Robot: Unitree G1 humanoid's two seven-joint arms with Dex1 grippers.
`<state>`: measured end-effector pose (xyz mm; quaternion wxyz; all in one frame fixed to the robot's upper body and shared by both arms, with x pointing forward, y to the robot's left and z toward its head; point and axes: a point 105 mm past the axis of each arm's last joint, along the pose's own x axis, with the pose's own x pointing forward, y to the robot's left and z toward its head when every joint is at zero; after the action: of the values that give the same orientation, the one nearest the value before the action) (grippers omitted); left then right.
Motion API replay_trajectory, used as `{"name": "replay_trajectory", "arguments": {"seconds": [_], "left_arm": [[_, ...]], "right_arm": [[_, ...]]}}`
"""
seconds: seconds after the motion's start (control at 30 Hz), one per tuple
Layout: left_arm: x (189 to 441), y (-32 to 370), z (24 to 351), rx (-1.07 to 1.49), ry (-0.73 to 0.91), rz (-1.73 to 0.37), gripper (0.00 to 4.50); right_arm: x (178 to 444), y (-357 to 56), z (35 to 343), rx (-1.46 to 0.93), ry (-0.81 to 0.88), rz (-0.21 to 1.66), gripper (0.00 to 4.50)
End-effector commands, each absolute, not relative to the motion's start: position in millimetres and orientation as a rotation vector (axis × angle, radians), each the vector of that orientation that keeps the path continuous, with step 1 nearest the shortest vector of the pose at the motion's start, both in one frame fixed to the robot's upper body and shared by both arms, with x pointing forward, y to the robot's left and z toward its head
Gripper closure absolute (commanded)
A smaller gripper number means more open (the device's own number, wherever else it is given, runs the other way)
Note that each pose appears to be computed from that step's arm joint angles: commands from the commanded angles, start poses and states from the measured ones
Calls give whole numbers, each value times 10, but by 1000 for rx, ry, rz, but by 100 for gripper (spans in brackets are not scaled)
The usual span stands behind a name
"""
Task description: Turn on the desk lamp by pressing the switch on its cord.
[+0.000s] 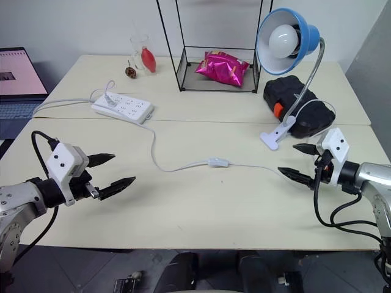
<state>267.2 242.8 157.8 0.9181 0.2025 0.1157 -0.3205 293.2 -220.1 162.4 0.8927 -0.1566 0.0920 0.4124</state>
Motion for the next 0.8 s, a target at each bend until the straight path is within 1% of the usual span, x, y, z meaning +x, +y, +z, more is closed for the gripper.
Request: {"name": "replay_trajectory", "arguments": {"seconds": [0.03, 0.23, 0.47, 0.6, 0.8], "left_arm": [[2678, 2401, 1665, 443, 199, -676, 2], [2691, 2400, 1645, 454, 209, -667, 2], [2657, 2292, 1754, 381, 136, -733, 2], [2726, 2305, 1777, 335, 120, -719, 2], [2786, 2148, 1738, 296, 132, -808, 2]], "right_arm": [[2917, -2196, 1770, -357, 131, 852, 0], [2921, -2185, 1761, -356, 129, 851, 0], [2912, -2162, 1745, -355, 129, 853, 0], [2899, -2131, 1760, -356, 124, 859, 0], [2761, -2008, 1752, -341, 151, 912, 0]]}}
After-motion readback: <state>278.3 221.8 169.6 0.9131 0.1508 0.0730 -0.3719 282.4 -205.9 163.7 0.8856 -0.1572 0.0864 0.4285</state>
